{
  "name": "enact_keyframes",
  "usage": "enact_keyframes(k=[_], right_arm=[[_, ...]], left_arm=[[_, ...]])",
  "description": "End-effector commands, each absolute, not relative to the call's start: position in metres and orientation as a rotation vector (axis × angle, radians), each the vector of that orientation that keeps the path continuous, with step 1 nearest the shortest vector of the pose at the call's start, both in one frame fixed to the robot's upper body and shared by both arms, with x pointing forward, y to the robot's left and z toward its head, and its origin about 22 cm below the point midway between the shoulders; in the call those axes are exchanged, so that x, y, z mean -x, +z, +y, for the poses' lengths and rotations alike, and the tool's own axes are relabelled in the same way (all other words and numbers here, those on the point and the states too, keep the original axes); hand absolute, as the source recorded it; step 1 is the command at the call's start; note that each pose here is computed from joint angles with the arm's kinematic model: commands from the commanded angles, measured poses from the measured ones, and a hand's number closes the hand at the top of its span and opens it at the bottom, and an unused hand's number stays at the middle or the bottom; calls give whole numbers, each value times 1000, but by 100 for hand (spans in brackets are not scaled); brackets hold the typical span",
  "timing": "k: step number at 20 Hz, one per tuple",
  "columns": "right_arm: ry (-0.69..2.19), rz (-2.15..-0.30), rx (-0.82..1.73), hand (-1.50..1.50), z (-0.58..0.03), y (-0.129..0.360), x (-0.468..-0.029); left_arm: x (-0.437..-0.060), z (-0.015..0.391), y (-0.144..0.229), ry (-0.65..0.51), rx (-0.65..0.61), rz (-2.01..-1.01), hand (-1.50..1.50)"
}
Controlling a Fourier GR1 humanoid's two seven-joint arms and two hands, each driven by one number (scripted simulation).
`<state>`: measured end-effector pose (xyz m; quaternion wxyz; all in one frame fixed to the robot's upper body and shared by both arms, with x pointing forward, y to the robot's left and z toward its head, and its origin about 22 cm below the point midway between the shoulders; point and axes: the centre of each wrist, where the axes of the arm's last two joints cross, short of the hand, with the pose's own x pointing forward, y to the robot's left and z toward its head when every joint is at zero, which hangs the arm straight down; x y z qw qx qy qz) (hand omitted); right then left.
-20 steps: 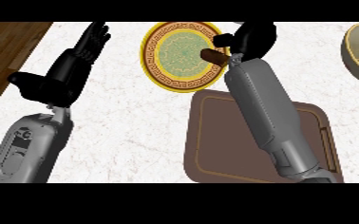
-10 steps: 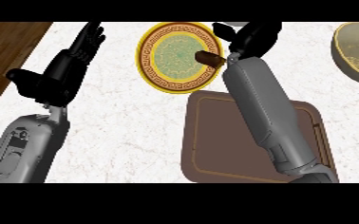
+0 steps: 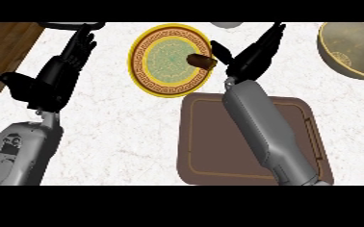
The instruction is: Pick the sweet potato from the tray and place it in the plate
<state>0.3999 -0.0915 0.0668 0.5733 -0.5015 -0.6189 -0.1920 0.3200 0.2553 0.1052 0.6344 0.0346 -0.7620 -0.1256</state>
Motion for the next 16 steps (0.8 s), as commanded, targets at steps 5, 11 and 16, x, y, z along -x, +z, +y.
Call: enact_keyframes(k=[5, 11, 16], right_arm=[[-509, -1425, 1045, -150, -82, 37, -358], [-458, -1429, 1018, -150, -81, 18, -314], [-456, -1410, 1083, -150, -95, 10, -276]], left_arm=[[-312, 277, 109, -256, -117, -1738, 0], [-306, 276, 88, -227, -137, -1722, 0], [-298, 283, 95, -232, -162, -1718, 0]])
